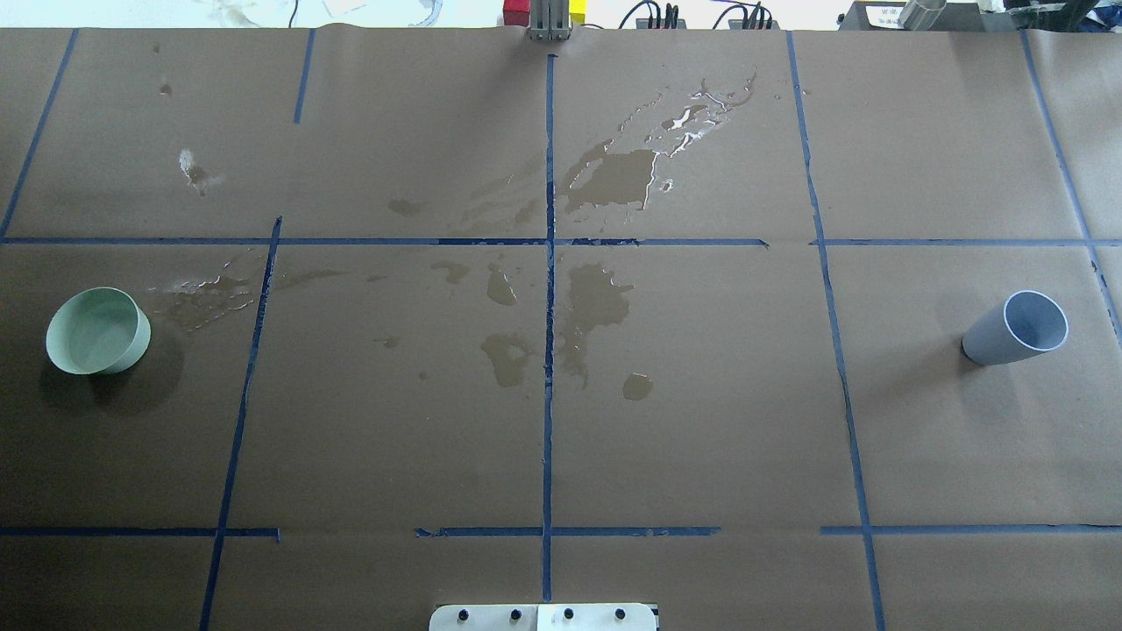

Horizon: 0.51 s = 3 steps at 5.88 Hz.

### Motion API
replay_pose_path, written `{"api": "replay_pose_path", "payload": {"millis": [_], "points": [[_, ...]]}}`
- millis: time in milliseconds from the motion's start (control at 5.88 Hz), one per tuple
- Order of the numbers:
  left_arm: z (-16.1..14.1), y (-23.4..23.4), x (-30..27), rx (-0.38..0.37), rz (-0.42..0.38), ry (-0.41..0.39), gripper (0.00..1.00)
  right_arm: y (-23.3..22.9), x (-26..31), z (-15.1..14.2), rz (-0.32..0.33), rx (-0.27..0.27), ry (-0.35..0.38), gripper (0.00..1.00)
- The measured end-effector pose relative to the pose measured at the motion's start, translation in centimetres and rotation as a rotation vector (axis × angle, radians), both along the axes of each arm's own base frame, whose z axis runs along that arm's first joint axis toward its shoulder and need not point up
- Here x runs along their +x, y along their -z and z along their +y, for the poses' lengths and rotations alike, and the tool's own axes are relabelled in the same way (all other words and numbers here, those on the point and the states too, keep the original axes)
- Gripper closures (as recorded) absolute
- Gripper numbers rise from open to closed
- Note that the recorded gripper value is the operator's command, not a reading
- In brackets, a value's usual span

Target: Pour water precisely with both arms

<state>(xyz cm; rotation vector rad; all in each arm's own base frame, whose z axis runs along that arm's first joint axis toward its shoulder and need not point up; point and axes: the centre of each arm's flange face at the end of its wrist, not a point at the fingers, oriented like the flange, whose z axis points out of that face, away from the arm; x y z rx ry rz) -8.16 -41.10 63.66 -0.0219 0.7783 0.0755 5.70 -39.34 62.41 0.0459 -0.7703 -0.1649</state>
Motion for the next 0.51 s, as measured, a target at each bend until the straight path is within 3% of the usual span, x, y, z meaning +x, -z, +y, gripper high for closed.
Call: {"api": "replay_pose_path", "payload": {"millis": [511], "points": [[-0.14,0.23,0.02,0.005,0.003,0.0,0.0,-0.08,-0.41,0.09,-0.003,-0.002,0.011,0.0]]}}
